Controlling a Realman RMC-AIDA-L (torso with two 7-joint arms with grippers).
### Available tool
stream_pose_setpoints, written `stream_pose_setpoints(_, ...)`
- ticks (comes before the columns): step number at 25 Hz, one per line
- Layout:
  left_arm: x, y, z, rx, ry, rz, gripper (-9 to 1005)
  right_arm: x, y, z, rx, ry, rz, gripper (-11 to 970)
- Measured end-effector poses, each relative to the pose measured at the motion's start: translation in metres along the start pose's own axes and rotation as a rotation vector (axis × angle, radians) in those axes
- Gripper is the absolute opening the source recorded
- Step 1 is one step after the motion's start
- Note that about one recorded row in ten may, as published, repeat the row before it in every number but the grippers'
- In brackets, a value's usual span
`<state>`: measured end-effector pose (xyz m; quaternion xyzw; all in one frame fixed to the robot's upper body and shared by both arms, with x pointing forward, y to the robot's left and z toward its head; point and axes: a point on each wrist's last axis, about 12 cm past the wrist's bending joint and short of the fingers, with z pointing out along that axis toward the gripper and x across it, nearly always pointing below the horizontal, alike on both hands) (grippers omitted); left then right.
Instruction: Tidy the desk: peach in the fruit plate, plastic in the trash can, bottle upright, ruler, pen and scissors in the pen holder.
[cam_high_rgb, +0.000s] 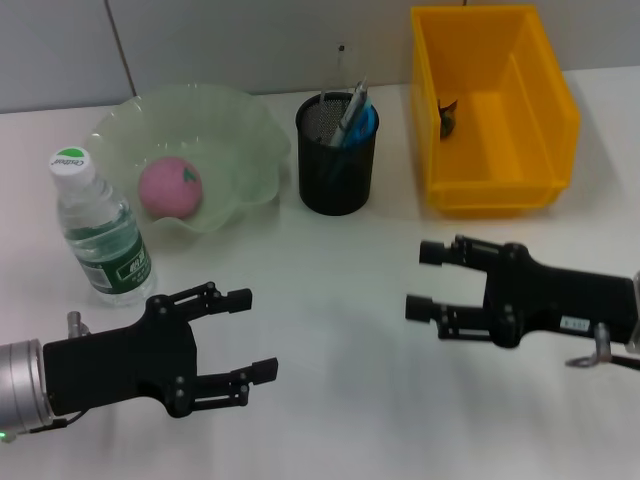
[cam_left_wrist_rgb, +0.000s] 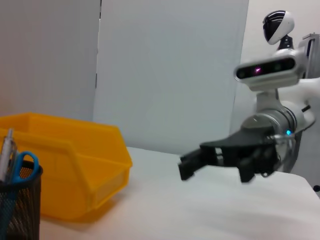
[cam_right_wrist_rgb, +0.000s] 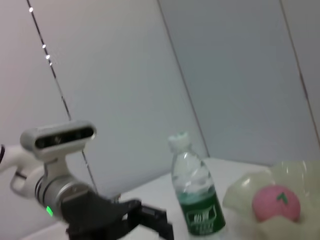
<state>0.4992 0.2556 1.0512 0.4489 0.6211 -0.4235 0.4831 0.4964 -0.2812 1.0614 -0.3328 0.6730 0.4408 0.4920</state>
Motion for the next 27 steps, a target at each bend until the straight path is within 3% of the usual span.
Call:
stream_pose_setpoints(7, 0.002, 0.0, 0.0, 0.004, 0.016, -0.038, 828, 0.017, 0.005, -0.006, 0.004, 0.069, -0.029, 809)
stream_pose_setpoints(27, 0.005, -0.005, 0.0, 0.032, 0.039, -0.061, 828, 0.02, 0.004, 0.0, 0.015, 0.083, -0.076, 809)
